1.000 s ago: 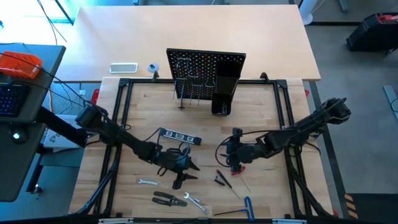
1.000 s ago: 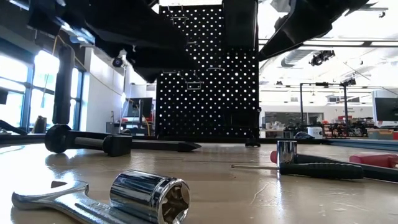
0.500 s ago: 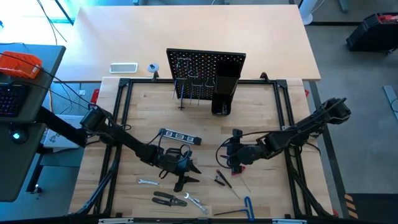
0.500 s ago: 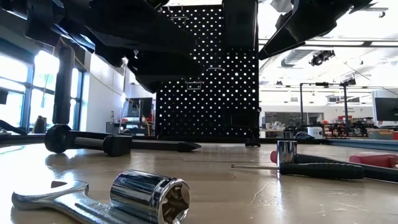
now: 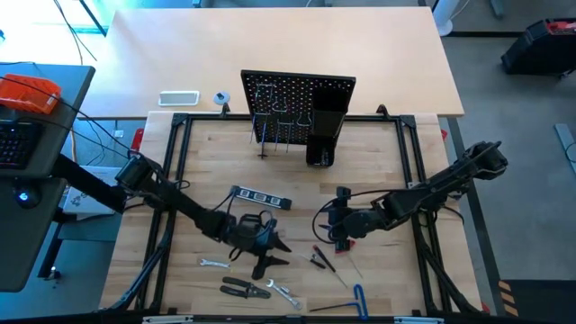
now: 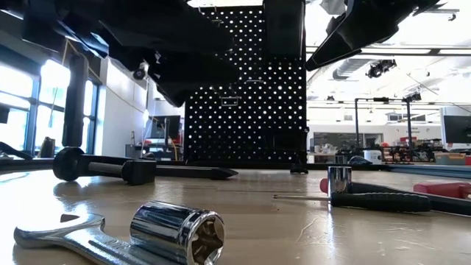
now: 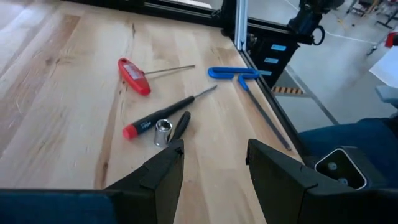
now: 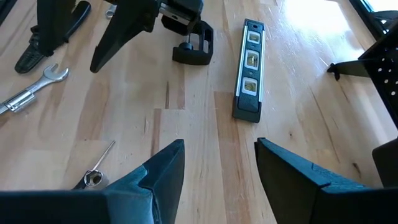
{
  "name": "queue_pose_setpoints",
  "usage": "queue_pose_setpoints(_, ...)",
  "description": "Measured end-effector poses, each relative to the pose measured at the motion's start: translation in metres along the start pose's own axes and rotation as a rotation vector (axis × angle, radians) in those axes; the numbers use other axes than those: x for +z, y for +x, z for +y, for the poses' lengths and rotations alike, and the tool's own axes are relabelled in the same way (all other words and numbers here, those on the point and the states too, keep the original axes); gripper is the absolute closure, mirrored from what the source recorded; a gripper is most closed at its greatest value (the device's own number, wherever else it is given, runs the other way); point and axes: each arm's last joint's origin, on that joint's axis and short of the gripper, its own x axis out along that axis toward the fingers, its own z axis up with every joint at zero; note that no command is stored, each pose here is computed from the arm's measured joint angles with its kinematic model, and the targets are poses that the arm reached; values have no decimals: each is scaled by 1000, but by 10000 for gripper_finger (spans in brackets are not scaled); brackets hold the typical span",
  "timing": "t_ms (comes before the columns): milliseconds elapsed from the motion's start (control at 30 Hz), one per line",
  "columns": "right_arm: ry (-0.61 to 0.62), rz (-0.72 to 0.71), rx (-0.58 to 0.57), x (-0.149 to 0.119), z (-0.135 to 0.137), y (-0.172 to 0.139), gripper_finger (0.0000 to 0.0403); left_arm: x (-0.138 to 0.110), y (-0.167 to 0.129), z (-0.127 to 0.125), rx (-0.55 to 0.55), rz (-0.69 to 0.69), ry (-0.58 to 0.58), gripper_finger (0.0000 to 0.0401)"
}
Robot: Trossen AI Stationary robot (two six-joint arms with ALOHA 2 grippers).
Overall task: Hang tools onto peg board
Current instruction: Put the top socket into the bottom peg board bin
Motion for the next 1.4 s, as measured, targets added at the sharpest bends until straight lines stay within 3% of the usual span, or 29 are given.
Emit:
queue_pose_setpoints(267, -7, 0, 1, 0, 0, 0, 210, -21, 10, -6, 108, 26, 58, 231)
queue_pose_setpoints(500, -4, -6, 2, 1, 0, 0, 210, -34, 49, -7, 144, 41, 141, 231)
queue_pose_setpoints(833, 0, -7, 5, 1, 0, 0, 210, -33, 82, 4, 245, 26, 99, 231)
queue_pose_setpoints(1233, -22, -31, 5, 3, 1, 1, 210, -21, 92, 8, 178, 13, 66, 231)
queue_pose_setpoints(1400, -27, -30, 3, 3, 1, 1, 210, -25, 98, 11, 200, 48, 74, 231)
